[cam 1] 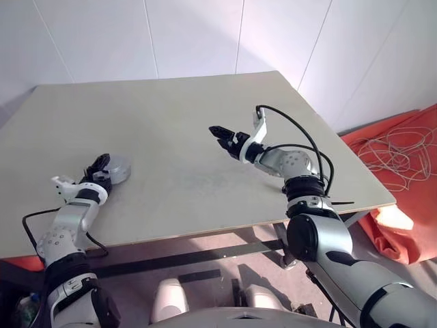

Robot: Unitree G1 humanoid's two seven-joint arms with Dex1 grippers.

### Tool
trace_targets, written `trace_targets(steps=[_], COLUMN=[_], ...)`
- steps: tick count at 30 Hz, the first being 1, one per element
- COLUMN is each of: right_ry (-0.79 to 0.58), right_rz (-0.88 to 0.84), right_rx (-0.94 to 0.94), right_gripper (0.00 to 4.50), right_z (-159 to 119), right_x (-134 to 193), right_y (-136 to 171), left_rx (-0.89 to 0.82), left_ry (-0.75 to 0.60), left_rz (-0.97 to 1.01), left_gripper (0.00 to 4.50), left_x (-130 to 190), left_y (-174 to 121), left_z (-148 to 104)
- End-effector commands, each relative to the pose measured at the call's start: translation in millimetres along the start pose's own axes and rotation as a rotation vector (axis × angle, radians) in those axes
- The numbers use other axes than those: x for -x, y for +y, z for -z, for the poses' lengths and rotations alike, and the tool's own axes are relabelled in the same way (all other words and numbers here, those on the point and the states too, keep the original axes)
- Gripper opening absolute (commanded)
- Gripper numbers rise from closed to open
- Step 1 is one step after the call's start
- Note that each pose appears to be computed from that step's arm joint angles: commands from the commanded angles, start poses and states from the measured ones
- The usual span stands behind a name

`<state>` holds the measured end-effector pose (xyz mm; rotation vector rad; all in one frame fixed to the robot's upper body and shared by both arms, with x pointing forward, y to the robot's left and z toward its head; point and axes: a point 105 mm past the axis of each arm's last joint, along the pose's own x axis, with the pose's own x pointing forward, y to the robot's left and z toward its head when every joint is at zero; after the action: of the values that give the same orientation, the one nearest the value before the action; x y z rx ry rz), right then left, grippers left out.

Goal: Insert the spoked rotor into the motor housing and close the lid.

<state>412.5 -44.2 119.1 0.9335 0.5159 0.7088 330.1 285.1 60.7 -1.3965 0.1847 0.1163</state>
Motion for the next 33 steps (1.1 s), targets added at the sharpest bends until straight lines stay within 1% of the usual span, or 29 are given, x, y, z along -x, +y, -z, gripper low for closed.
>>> trace_targets(steps=[1, 5, 10, 12, 15, 18, 19, 20, 22, 24, 25, 26, 28, 30, 33], right_ry=[-0.023, -0.023, -0.026, -0.027, -0.026, -0.033, -0.03, -0.024, -0.01, 0.017, 0.035, 0.056, 0.1, 0.119, 0.146], right_rz=[-0.026, -0.029, -0.028, -0.027, -0.024, -0.035, -0.054, -0.071, -0.095, -0.105, -0.106, -0.107, -0.119, -0.101, -0.087], right_rx=[0.022, 0.024, 0.026, 0.028, 0.056, 0.126, 0.212, 0.274, 0.423, 0.571, 0.622, 0.656, 0.718, 0.806, 0.884], right_gripper=[3.81, 3.81, 3.81, 3.81, 3.81, 3.81, 3.81, 3.81, 3.81, 3.81, 3.81, 3.81, 3.81, 3.81, 3.81], right_z=[-8.3, -7.9, -8.6, -8.6, -7.8, -7.1, -6.3, -4.9, -1.7, 1.9, 3.7, 4.9, 5.5, -0.4, -2.1], right_x=[-3.4, -5.1, -5.9, -6.1, -6.7, -6.7, -4.7, -3.4, 1.7, 9.1, 12.6, 16.4, 25.7, 36.7, 44.1], right_y=[10.8, 12.3, 12.5, 12.5, 12.2, 13.5, 15.9, 18.1, 19.1, 14.2, 10.7, 6.9, 0.1, -8.2, -15.6], left_rx=[0.024, 0.081, 0.085, 0.077, 0.02, -0.122, -0.288, -0.406, -0.657, -0.875, -0.971, -1.042, -1.15, -1.249, -1.317], left_ry=[0.252, 0.404, 0.508, 0.533, 0.564, 0.602, 0.603, 0.602, 0.551, 0.455, 0.431, 0.441, 0.449, 0.421, 0.403], left_rz=[-0.034, -0.016, -0.037, -0.024, 0.05, 0.168, 0.234, 0.278, 0.35, 0.428, 0.461, 0.478, 0.509, 0.536, 0.552], left_gripper=[4.45, 4.45, 4.45, 4.45, 4.45, 4.45, 4.45, 4.45, 4.45, 4.45, 4.45, 4.45, 4.45, 4.45, 4.45], left_x=[2.9, 15.3, 31.9, 34.9, 32.5, 32.1, 33.4, 35.0, 34.2, 29.0, 28.0, 28.7, 30.4, 31.3, 30.2], left_y=[9.2, 9.6, 14.7, 10.6, -11.4, -44.7, -63.3, -74.7, -89.0, -95.4, -96.3, -93.6, -91.4, -91.2, -86.3], left_z=[51.7, 82.3, 106.8, 112.0, 115.4, 120.3, 121.6, 123.1, 120.3, 109.9, 106.5, 105.2, 100.5, 89.8, 82.4])
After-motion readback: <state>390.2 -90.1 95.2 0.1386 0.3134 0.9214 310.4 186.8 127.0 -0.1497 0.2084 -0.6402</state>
